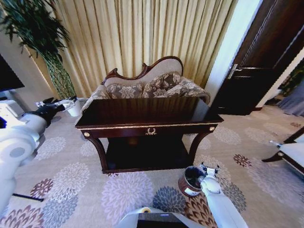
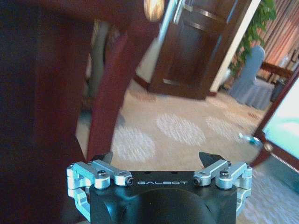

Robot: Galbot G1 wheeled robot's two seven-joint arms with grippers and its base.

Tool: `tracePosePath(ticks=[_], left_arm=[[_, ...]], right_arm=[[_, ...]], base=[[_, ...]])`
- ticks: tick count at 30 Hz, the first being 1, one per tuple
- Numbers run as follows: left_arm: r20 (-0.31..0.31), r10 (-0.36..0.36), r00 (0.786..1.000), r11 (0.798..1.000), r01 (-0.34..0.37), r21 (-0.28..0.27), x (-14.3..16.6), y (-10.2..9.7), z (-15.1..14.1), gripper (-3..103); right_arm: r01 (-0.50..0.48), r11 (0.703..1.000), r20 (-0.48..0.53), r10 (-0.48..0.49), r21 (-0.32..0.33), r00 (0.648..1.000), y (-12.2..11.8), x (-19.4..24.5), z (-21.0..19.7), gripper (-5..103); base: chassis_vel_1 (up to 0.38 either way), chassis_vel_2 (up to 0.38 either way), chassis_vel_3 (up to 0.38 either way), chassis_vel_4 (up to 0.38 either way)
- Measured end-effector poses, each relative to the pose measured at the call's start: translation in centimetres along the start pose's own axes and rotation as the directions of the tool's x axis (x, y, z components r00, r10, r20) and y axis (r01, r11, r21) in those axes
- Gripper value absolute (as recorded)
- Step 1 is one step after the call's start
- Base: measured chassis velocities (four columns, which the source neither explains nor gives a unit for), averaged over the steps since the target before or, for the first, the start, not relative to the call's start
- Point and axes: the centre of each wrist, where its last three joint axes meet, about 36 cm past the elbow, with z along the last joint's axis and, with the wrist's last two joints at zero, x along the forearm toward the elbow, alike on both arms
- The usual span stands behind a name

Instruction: Move to the front of the table and place the trash on the table into the trash bin.

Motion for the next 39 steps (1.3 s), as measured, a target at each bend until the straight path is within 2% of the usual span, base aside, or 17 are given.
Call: tracePosePath(ticks=[2,3,5,7,8,9,10,13,15,16,17,21,32,39], left_arm=[[0.002,0.001,1.000,1.000,-0.001,0.002,0.0,0.0,0.0,100],[0.009,0.002,1.000,1.000,-0.002,0.005,0.1,0.1,-0.1,100],[0.013,0.005,1.000,1.000,-0.005,0.006,0.2,0.0,-0.1,100],[0.030,0.013,0.999,1.000,-0.013,0.004,0.7,-0.2,-0.1,100],[0.030,0.013,0.999,1.000,-0.013,0.004,0.7,-0.2,-0.1,100],[0.038,0.016,0.999,1.000,-0.016,0.003,0.8,-0.3,0.1,100],[0.038,0.016,0.999,1.000,-0.016,0.003,0.8,-0.3,0.1,100],[0.047,0.025,0.999,1.000,-0.025,0.009,1.2,-0.5,0.8,100],[0.049,0.027,0.998,1.000,-0.027,0.009,1.2,-0.5,1.0,100],[0.053,0.030,0.998,1.000,-0.030,0.006,1.2,-0.5,1.2,100],[0.064,0.031,0.998,1.000,-0.031,-0.001,1.3,-0.4,1.5,100],[0.074,0.028,0.997,1.000,-0.027,-0.005,1.4,-0.3,1.8,100],[0.079,0.004,0.997,1.000,-0.002,-0.016,1.9,0.4,1.9,100],[0.084,0.009,0.996,1.000,-0.007,-0.024,1.8,0.1,2.2,100]], right_arm=[[0.015,1.000,0.019,-0.015,-0.016,1.000,-0.1,0.7,-0.9,100],[0.061,0.997,0.079,-0.057,-0.051,0.995,-0.4,2.5,-3.3,100],[0.085,0.994,0.119,-0.078,-0.062,0.990,-0.6,3.6,-4.7,100],[0.167,0.981,0.240,-0.140,-0.094,0.961,-1.2,7.3,-9.0,100],[0.167,0.981,0.240,-0.140,-0.094,0.961,-1.2,7.3,-9.0,100],[0.215,0.971,0.298,-0.175,-0.107,0.939,-1.6,9.6,-11.4,100],[0.215,0.971,0.298,-0.175,-0.107,0.939,-1.6,9.6,-11.4,100],[0.310,0.945,0.373,-0.252,-0.104,0.893,-2.9,14.8,-15.7,100],[0.328,0.939,0.378,-0.268,-0.104,0.886,-3.1,15.8,-16.4,100],[0.355,0.929,0.382,-0.291,-0.107,0.877,-3.4,17.5,-17.4,100],[0.411,0.904,0.392,-0.339,-0.115,0.855,-3.8,20.5,-18.8,100],[0.460,0.881,0.407,-0.382,-0.112,0.830,-4.3,23.1,-20.4,100],[0.464,0.880,0.426,-0.385,-0.097,0.819,-4.5,23.5,-21.2,100],[0.468,0.878,0.416,-0.391,-0.100,0.821,-4.5,24.3,-21.2,100]], base=[[0.000,0.000,0.000,0.000],[0.000,0.000,0.000,0.000],[0.000,0.000,0.000,0.000],[0.000,0.000,0.000,0.000],[0.000,0.000,0.000,0.000],[0.000,0.000,0.000,0.000],[0.000,0.000,0.000,0.000],[0.000,0.000,0.000,0.000],[0.000,0.000,0.000,0.000],[0.000,0.000,0.000,0.000],[0.000,0.000,0.000,0.000],[0.000,0.000,0.000,0.000],[0.000,0.000,0.000,0.000],[0.016,-0.019,-0.015,0.019]])
